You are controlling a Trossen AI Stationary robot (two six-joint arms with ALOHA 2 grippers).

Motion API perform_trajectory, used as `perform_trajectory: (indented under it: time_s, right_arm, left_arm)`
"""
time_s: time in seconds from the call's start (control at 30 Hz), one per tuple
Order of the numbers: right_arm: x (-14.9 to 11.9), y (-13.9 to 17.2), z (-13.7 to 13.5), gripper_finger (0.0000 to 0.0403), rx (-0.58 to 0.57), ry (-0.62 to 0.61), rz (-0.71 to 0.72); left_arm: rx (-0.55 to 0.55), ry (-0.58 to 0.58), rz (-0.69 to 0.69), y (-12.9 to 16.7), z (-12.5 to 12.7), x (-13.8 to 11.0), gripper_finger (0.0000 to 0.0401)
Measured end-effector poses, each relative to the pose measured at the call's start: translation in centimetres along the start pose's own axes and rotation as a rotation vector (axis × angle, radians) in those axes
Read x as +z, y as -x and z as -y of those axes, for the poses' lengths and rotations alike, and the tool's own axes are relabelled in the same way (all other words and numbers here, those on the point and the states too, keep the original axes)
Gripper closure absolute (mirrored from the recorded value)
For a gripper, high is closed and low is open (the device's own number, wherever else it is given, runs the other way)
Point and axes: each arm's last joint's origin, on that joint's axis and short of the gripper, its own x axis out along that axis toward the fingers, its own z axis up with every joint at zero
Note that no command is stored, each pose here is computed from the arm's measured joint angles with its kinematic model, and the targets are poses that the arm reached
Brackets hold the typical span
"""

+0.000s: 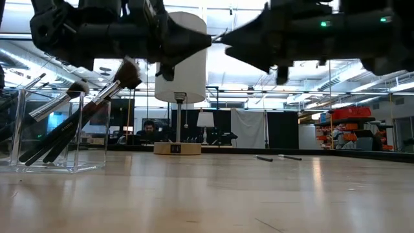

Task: Put items in baskets/containers
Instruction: Put the liner brush in the transparent organizer

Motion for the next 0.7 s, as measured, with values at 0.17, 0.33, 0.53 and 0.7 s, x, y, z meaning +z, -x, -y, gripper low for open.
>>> perform_trajectory:
  time_s: [0.17, 0.33, 0.53, 0.7]
  right_arm:
    - [1.1, -1.0, -0.3, 0.0264, 0.052, -0.006, 0.059]
    - [1.4, -1.0, -0.8, 0.0269, 0.061, 0.006, 0.081]
    - [1.4, -1.0, -0.7, 0.0314, 0.059, -0.004, 0.083]
    - [1.4, -1.0, -0.7, 0.0374, 0.057, -0.004, 0.083]
  left_arm:
    - [-0.009, -0.027, -0.007, -0.4, 0.5, 0.2, 0.0389]
    - [-0.017, -0.027, -0.005, -0.4, 0.5, 0.3, 0.0388]
    - [-0.017, -0.026, -0.005, -0.4, 0.5, 0.3, 0.0388]
    - [-0.02, -0.027, -0.006, -0.4, 0.6, 0.3, 0.0388]
